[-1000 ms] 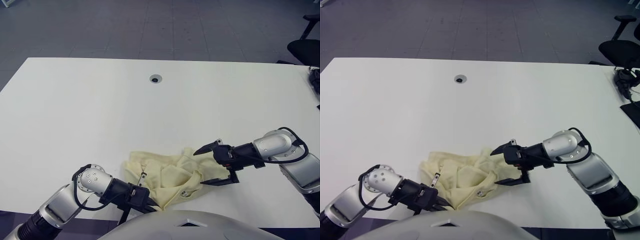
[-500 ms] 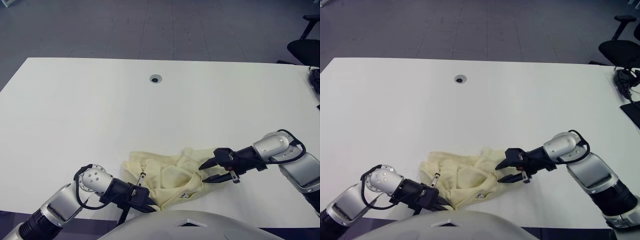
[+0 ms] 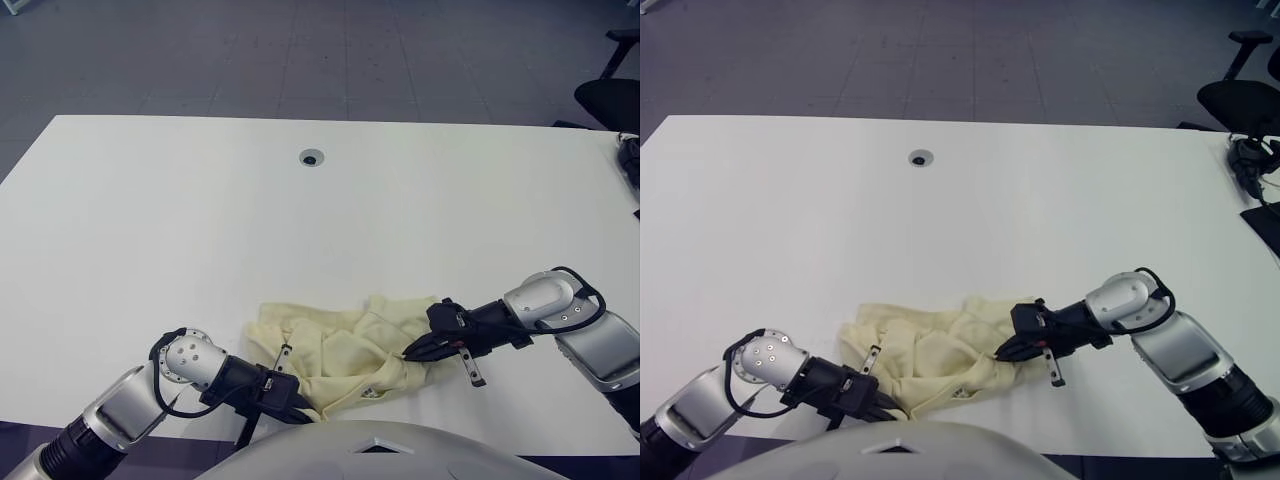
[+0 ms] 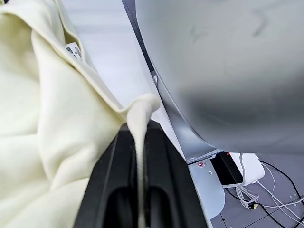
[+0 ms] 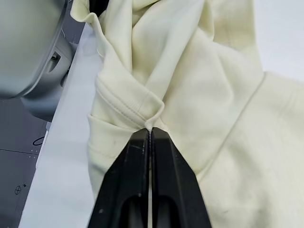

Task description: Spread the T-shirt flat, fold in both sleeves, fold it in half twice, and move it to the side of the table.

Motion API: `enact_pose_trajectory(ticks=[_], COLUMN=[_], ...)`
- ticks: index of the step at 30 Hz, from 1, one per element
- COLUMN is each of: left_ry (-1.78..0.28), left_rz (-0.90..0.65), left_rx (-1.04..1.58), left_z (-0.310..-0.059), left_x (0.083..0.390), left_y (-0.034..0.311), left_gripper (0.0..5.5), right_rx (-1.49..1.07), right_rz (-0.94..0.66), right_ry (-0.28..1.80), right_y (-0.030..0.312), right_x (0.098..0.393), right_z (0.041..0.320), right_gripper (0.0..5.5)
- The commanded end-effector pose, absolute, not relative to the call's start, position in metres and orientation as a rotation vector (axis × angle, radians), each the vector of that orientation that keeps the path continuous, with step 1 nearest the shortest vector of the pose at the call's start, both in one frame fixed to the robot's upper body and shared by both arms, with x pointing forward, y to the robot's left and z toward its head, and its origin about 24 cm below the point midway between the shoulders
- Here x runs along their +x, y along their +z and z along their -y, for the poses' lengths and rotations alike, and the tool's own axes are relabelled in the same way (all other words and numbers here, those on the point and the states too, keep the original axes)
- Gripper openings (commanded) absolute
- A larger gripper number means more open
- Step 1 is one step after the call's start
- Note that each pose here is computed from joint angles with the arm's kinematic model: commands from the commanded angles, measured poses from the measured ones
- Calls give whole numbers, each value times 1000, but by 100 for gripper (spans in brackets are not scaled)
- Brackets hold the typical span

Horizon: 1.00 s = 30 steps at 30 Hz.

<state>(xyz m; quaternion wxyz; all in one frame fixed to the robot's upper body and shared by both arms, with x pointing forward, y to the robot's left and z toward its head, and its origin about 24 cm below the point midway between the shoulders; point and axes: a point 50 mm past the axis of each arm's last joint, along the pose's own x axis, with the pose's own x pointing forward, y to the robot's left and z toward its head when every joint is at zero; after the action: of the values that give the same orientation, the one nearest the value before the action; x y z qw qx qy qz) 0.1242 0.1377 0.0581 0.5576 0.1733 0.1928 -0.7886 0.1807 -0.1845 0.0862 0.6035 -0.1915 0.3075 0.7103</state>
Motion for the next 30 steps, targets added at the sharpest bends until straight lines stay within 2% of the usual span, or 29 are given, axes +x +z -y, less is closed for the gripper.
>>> enact_pose_trajectory(ticks=[1,8,14,19,25,30], left_ry=[-1859,-1840,-1732,-1626,-1643,-1697], left_rz=[-458,-424,-278,-172,-322,-476], left_rx=[435,424,312,164,156,204], left_z=[-139,-139,-142,-155,-174,-174], left_x=[126,131,150,157,134,116], left_y=[57,59,82,111,106,87], left_gripper=[0,0,0,0,0,0], right_rx=[-478,-521,-587,-622,-592,-607], right_rz=[-680,-554,-389,-405,-583,-669], right_ry=[1636,1568,1432,1458,1608,1671], right_y=[92,111,150,169,160,138], right_x=[180,181,178,143,97,94], right_z=[186,189,205,213,209,200], right_gripper=[3,3,3,3,3,3])
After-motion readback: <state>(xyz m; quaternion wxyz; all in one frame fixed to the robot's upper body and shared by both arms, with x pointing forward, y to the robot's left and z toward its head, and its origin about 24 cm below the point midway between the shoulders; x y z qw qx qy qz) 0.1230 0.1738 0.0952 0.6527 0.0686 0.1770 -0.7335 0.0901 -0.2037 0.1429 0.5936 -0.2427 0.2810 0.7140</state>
